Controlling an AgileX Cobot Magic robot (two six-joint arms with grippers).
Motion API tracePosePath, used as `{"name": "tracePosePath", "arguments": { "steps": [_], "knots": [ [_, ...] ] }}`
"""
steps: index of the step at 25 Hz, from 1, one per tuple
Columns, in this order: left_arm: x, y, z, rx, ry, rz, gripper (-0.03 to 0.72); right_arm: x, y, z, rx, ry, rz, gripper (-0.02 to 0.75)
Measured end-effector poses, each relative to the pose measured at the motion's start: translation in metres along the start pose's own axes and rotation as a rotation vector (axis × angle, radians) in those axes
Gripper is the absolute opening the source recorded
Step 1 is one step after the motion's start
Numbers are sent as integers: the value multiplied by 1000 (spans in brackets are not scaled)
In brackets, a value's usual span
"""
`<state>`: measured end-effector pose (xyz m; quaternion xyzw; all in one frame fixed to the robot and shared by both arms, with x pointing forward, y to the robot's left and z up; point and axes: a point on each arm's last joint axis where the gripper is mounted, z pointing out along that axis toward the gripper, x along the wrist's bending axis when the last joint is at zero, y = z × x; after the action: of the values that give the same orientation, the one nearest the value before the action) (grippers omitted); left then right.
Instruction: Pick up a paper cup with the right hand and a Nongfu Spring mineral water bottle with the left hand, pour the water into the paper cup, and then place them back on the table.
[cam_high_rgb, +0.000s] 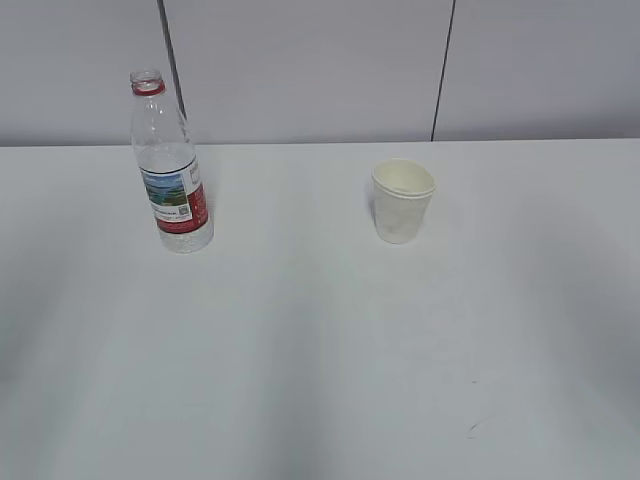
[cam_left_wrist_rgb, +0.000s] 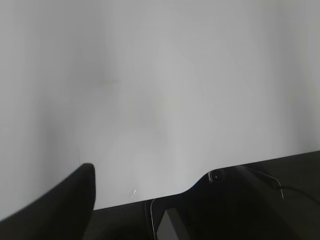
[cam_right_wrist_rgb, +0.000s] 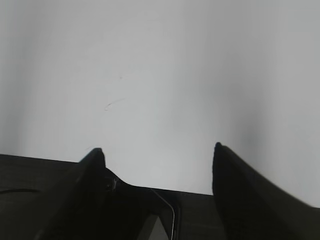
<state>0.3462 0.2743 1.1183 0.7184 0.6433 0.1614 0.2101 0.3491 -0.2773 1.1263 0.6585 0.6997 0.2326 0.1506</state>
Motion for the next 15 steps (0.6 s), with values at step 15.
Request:
{"name": "tracePosePath", "arguments": {
  "steps": [15],
  "knots": [
    [17, -87, -22, -346, -45, -8, 502, -14, -100, -12, -351, -27, -150, 498]
  ]
}}
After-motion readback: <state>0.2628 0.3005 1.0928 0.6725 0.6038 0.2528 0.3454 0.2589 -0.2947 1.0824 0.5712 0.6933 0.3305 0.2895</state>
